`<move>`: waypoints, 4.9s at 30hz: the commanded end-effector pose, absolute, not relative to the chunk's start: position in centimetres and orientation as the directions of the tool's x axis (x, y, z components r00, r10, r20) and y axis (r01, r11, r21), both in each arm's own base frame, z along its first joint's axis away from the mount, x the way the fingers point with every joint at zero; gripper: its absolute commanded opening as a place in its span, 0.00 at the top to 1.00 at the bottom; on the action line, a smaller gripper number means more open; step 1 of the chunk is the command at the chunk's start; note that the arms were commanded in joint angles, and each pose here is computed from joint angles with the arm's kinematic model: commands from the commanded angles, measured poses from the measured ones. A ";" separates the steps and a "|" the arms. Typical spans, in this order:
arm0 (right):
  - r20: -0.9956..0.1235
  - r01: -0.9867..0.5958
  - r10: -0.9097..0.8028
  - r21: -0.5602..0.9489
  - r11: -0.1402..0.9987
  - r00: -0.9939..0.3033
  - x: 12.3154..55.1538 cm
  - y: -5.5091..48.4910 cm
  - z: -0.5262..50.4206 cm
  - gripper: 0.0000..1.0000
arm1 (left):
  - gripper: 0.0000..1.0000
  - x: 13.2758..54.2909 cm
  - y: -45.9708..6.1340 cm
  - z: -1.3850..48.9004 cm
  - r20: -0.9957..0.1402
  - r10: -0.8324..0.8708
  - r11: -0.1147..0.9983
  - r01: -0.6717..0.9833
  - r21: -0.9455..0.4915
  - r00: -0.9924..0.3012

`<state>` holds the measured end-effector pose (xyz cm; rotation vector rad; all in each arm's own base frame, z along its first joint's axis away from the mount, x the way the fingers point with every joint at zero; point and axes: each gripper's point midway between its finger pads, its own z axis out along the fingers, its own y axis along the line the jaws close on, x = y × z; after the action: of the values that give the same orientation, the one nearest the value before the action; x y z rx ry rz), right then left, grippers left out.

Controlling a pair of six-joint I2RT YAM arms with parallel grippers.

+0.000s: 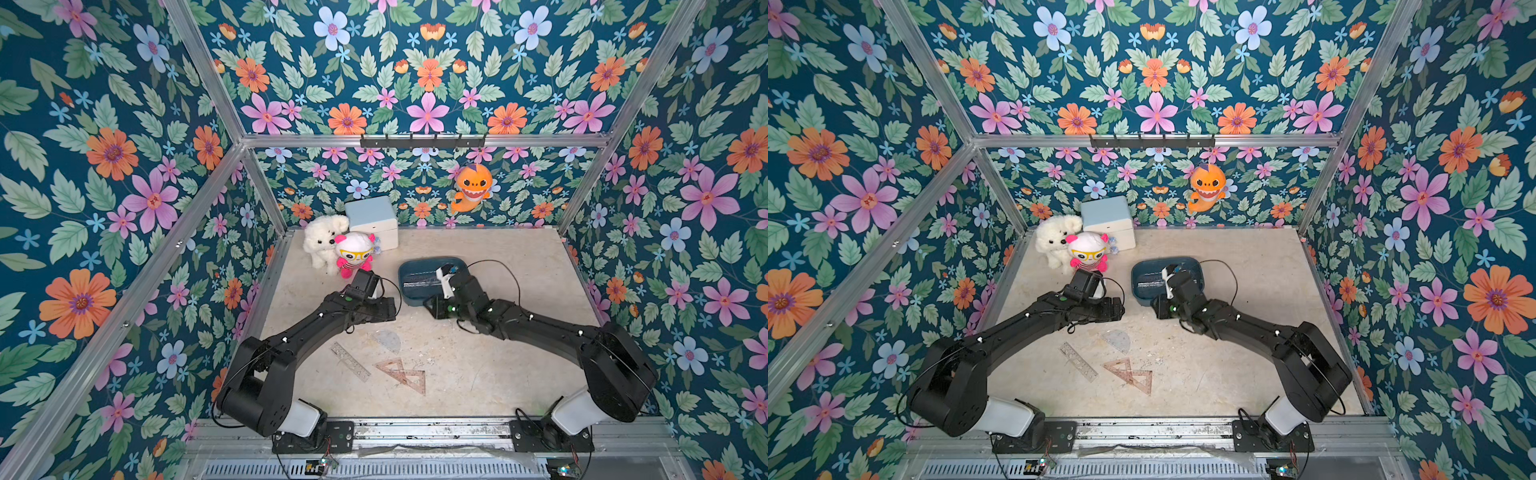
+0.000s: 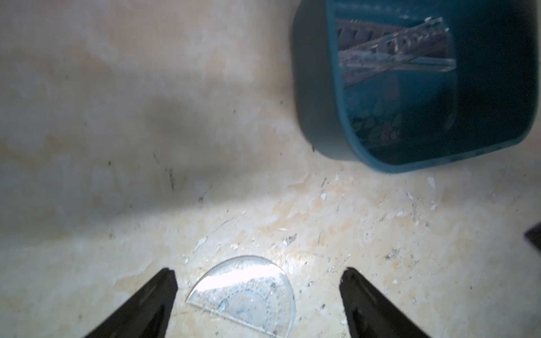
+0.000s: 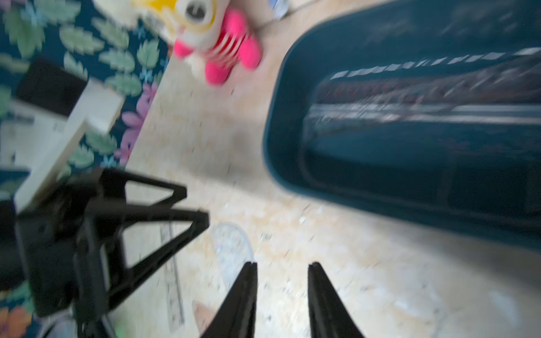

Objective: Put the scattered rulers into the storage box
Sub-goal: Place the ruler in the storage box, then move the ruler to the center of the board, then pick up the ruler from the center of the board.

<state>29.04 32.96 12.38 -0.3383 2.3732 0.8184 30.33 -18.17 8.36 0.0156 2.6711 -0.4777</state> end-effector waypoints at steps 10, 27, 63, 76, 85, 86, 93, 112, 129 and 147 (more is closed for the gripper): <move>-0.617 -0.612 -0.352 0.277 0.741 -0.704 24.7 40.8 5.9 0.65 | 0.15 28.2 -13.0 5.2 -0.317 -0.377 0.879 -0.228 -0.418 -0.870; -0.560 -0.696 -0.542 0.090 0.712 -0.627 25.3 43.6 1.4 0.31 | 0.15 28.3 -10.0 4.6 -0.302 -0.452 0.849 -0.301 -0.434 -0.839; -0.500 -0.352 -0.178 0.278 0.894 -0.847 22.5 35.8 3.4 0.35 | 0.24 25.0 -17.0 2.1 -0.102 -0.208 0.824 -0.118 -0.554 -0.973; -0.425 -0.243 0.031 0.573 0.782 -0.905 22.4 33.6 4.5 0.51 | 0.36 22.0 -23.8 2.2 -0.024 -0.005 0.779 0.011 -0.627 -1.000; -0.396 -0.203 0.077 0.616 0.761 -0.915 22.2 32.6 3.4 0.59 | 0.37 22.9 -24.5 0.4 -0.009 0.000 0.783 0.006 -0.622 -1.000; -0.395 -0.200 0.079 0.617 0.761 -0.915 22.3 32.5 3.4 0.60 | 0.37 23.0 -24.5 0.3 -0.011 -0.001 0.784 0.006 -0.621 -1.000; -0.405 -0.196 0.115 0.649 0.735 -0.907 22.8 32.3 4.1 0.79 | 0.37 23.3 -24.0 0.6 -0.038 -0.013 0.802 0.012 -0.598 -0.999; -0.375 -0.178 0.104 0.643 0.745 -0.921 23.0 32.4 2.0 1.00 | 0.38 23.2 -22.9 -0.9 -0.033 -0.038 0.836 -0.014 -0.548 -0.999; -0.345 -0.156 0.095 0.630 0.761 -0.934 22.4 31.2 0.4 1.00 | 0.41 22.8 -22.9 -2.1 -0.003 -0.045 0.837 -0.037 -0.546 -0.999; -0.331 -0.145 0.097 0.633 0.761 -0.939 21.7 30.6 -0.3 1.00 | 0.39 24.3 -22.0 -0.7 -0.071 -0.064 0.869 -0.020 -0.494 -0.995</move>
<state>22.81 32.01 1.74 -0.0520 2.5177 1.0645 25.50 -26.21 3.10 0.0483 2.7977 -1.1304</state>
